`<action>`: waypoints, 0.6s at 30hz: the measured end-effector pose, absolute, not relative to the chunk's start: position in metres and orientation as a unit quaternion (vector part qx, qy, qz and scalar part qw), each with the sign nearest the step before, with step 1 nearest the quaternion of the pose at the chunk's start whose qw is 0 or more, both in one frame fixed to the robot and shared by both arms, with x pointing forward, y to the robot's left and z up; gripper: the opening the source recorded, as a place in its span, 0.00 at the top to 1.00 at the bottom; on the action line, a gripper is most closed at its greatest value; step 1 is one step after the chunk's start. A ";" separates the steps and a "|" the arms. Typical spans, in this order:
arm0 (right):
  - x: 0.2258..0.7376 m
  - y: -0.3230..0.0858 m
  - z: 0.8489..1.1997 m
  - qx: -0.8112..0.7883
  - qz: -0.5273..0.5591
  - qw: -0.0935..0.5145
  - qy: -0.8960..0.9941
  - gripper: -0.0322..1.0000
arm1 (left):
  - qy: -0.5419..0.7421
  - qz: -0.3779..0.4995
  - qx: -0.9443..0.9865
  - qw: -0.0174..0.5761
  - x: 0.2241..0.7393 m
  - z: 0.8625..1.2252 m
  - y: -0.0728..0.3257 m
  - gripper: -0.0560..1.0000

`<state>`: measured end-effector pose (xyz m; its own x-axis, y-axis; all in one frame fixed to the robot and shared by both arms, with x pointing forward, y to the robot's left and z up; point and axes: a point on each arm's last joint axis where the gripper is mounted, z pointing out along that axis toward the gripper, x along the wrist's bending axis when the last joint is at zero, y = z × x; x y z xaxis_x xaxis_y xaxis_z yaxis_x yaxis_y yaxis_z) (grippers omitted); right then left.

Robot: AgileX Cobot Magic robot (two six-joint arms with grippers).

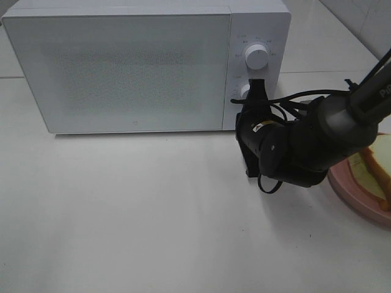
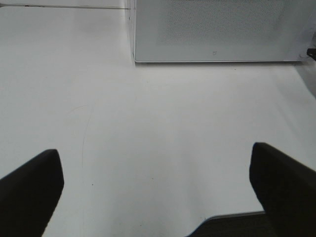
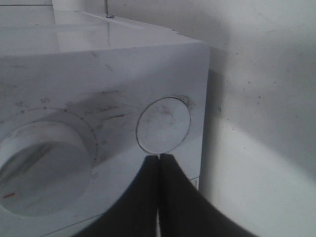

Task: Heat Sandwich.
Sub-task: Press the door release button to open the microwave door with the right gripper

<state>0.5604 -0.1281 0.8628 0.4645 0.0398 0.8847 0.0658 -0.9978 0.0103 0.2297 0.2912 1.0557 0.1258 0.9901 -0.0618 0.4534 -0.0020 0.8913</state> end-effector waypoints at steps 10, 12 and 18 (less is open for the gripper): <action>0.573 -0.136 0.859 -0.858 -0.514 0.006 -0.014 0.95 | 0.575 0.327 0.628 0.411 0.230 1.056 0.291 0.04; 0.577 -0.134 0.856 -0.857 -0.514 0.007 -0.013 0.95 | 0.575 0.327 0.628 0.411 0.230 1.056 0.291 0.04; 0.581 -0.131 0.853 -0.859 -0.512 0.009 -0.010 0.95 | 0.575 0.327 0.628 0.411 0.230 1.056 0.291 0.04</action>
<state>0.5808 -0.1311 0.8530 0.4763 0.0087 0.8792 0.0264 -0.9996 -0.0044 0.2297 0.2912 1.0557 0.1258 0.9901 -0.0618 0.4534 -0.0020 0.8913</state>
